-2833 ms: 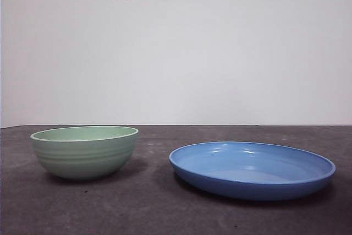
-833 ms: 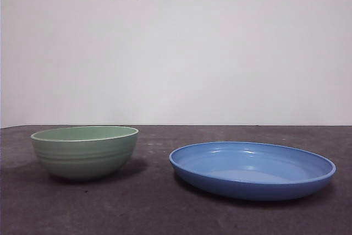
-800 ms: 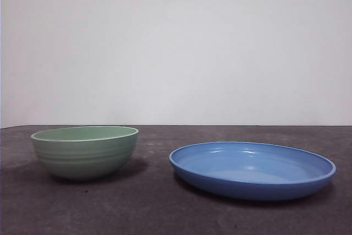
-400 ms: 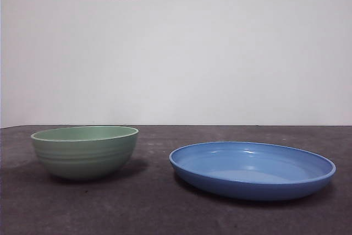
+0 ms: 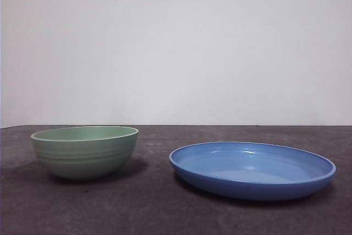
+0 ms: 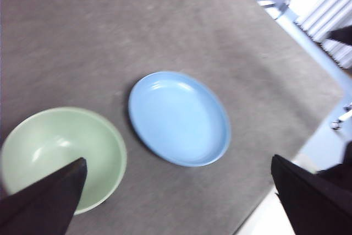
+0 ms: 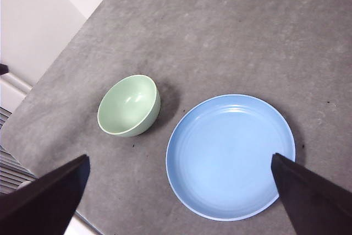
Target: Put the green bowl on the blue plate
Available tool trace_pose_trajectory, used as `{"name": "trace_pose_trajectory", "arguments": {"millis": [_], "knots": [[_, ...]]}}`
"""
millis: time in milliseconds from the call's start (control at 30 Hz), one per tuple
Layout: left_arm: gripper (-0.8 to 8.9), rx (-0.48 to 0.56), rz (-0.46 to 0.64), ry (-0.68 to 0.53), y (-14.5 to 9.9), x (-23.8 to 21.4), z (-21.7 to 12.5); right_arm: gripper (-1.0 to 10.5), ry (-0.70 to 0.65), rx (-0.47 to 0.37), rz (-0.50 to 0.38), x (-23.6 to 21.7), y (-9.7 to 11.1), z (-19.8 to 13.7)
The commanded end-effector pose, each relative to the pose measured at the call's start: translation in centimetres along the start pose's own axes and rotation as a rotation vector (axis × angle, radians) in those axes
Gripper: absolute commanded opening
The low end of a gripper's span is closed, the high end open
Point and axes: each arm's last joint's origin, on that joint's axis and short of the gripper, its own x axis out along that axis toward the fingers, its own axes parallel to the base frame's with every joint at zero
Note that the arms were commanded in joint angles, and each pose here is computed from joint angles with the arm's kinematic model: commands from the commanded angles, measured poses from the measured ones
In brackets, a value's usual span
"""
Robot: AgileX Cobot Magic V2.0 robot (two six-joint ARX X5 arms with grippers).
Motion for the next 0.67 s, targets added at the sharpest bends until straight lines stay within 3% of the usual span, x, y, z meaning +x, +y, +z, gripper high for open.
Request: {"name": "trace_pose_trajectory", "arguments": {"millis": [33, 400, 667], "knots": [[6.25, -0.036, 0.044, 0.037, 0.6, 0.8, 0.6, 5.8, -0.016, 0.0, 0.008, -0.2, 0.3, 0.4], [6.21, -0.169, 0.348, 0.304, 6.7, 8.1, 0.3, 5.8, -0.012, 0.003, 0.008, -0.2, 0.3, 0.4], [6.21, -0.223, 0.363, 0.409, 10.1, 12.8, -0.7, 5.8, -0.009, 0.005, 0.007, -0.2, 0.3, 0.3]]}}
